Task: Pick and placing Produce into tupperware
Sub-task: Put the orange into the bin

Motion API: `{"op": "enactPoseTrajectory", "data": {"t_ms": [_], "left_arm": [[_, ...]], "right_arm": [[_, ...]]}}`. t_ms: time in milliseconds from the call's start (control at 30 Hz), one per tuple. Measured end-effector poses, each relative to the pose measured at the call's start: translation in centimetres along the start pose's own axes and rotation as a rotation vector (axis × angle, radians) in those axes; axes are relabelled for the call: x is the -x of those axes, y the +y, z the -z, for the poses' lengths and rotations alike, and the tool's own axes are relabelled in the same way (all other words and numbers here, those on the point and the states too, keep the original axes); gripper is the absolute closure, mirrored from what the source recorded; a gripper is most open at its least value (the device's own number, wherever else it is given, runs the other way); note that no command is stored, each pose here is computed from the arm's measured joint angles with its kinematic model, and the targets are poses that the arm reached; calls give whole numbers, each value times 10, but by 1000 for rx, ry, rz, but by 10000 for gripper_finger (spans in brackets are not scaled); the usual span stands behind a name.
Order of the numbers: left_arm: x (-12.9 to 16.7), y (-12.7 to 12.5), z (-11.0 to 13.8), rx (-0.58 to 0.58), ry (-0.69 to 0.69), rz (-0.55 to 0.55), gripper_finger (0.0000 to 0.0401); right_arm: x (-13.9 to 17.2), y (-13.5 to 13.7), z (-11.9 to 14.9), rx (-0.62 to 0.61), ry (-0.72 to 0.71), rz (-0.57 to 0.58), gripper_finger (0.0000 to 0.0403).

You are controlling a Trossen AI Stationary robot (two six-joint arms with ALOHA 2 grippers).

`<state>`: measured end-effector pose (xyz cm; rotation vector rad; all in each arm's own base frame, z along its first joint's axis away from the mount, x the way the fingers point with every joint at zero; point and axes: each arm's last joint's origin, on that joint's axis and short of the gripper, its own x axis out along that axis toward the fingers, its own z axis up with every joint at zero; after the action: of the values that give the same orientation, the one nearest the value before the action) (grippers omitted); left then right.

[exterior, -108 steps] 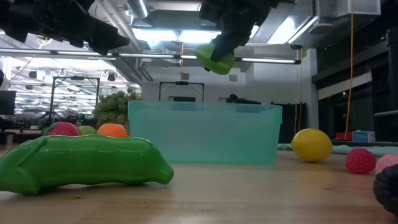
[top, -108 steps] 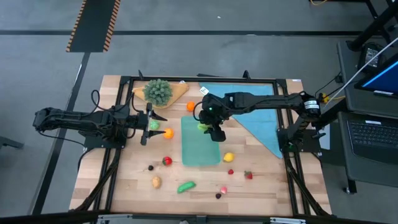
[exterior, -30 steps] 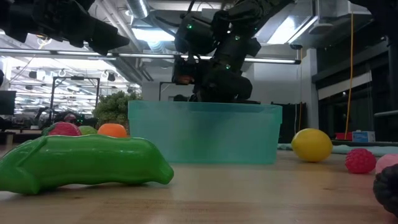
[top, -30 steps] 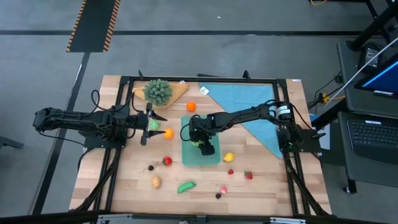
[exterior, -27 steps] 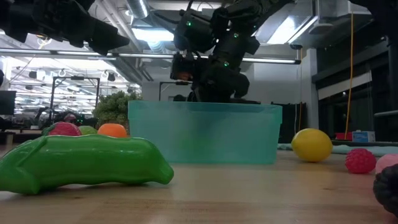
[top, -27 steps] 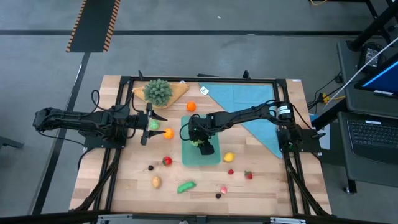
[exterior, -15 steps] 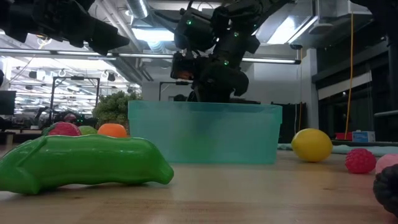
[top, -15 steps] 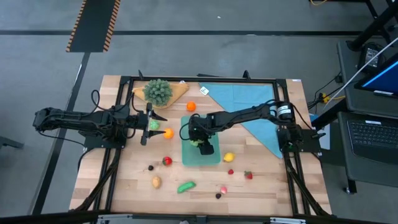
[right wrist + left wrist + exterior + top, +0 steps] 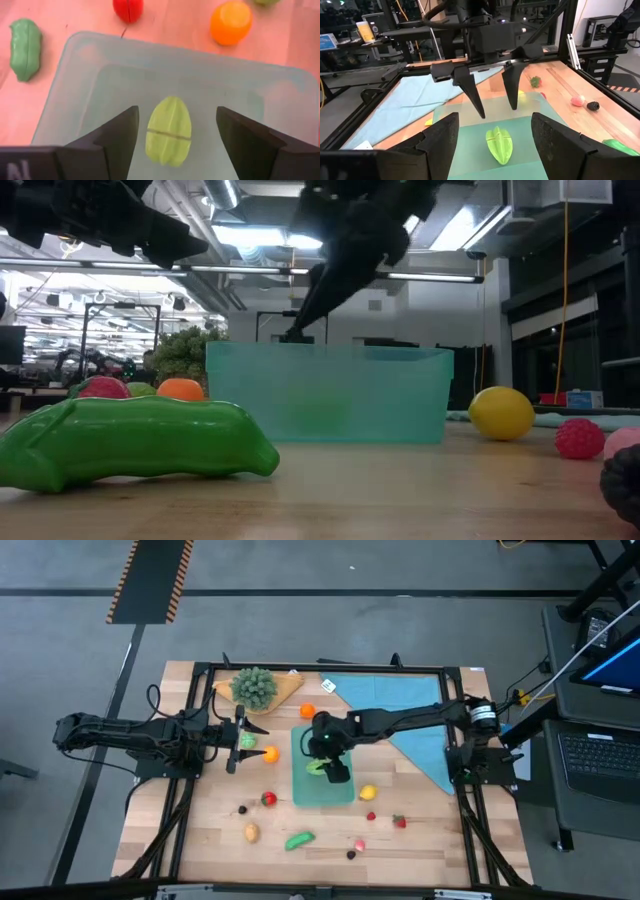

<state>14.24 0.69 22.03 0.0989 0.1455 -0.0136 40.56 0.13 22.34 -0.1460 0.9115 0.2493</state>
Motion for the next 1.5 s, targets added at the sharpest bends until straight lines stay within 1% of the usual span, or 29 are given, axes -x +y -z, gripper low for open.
{"op": "enactPoseTrajectory", "data": {"t_ms": [167,267,500,633,767,867,1167,1333,1433,1500], "left_arm": [[0,0,0,0,1,0,158],[0,0,0,0,0,0,158],[0,0,0,0,0,-1,158],[0,0,0,0,0,-1,158],[0,0,0,0,-1,-1,158],[0,0,0,0,-1,-2,158],[0,0,-1,0,-7,-2,158],[0,0,-2,1,-15,-9,158],[0,1,-3,0,-28,-10,158],[0,1,-3,-1,-28,-11,158]], "right_arm": [[10,-4,25,-36,-82,37,136],[24,-3,40,-62,-155,66,136],[63,13,74,-26,-390,119,136],[74,23,102,-6,-528,153,136],[80,32,128,-37,-642,159,136],[85,37,144,-71,-667,151,136],[107,47,172,-63,-735,176,136],[117,47,192,-116,-735,204,136],[118,49,200,-135,-746,202,136],[120,49,200,-136,-758,201,136]]}}
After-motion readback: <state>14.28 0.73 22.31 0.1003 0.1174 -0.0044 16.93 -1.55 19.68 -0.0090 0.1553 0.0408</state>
